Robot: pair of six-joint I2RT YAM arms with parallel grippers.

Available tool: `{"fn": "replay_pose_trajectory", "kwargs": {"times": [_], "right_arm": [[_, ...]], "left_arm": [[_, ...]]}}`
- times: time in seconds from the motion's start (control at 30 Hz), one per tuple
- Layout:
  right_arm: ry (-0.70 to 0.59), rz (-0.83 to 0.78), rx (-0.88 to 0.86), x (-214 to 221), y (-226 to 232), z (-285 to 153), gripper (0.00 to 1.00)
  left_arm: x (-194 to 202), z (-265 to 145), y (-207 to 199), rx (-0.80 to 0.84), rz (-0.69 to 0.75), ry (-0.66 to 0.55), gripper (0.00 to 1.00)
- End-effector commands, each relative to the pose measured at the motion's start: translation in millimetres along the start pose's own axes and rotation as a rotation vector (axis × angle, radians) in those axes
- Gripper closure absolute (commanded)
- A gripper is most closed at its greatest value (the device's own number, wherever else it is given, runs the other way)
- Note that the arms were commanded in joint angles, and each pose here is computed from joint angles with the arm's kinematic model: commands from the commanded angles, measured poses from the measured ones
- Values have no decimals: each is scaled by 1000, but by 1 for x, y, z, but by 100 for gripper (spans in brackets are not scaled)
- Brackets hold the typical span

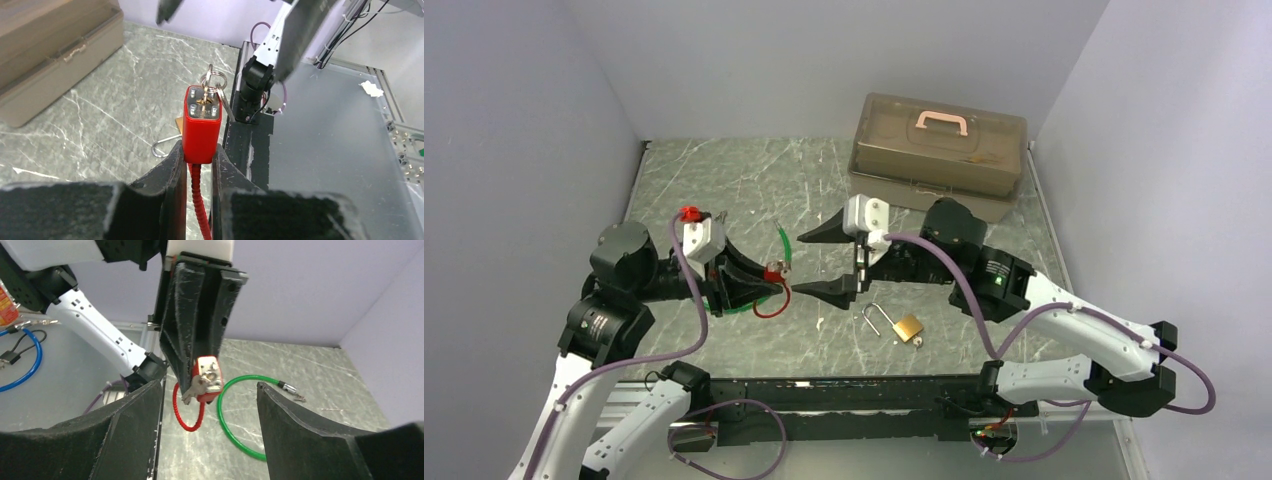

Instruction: Unlock with the key

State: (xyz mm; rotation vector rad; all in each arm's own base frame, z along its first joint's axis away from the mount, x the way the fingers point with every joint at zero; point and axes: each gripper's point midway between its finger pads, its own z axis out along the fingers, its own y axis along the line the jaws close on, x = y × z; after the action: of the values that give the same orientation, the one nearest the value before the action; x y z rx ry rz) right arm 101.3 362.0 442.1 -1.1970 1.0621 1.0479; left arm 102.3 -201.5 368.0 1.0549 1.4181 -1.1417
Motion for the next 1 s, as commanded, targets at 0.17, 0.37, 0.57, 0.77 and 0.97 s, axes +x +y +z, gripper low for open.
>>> {"fn": "replay_pose_trajectory", "kwargs": {"times": [0.17, 0.37, 0.57, 0.77, 0.97], "right_arm": [[71, 33, 98, 38, -14, 16, 33], [172, -3, 155, 78, -22, 21, 34], [169, -26, 192, 84, -29, 23, 34], [251, -41, 236, 108, -38, 21, 36], [286, -40, 298, 116, -54, 9, 40]], "left_arm": [[20, 2, 30, -167, -204, 52, 100], [58, 6, 40, -193, -339, 131, 100], [62, 10, 40, -175, -374, 127, 100], [56, 11, 34, -143, -377, 114, 100], [51, 10, 26, -105, -377, 104, 100]]}}
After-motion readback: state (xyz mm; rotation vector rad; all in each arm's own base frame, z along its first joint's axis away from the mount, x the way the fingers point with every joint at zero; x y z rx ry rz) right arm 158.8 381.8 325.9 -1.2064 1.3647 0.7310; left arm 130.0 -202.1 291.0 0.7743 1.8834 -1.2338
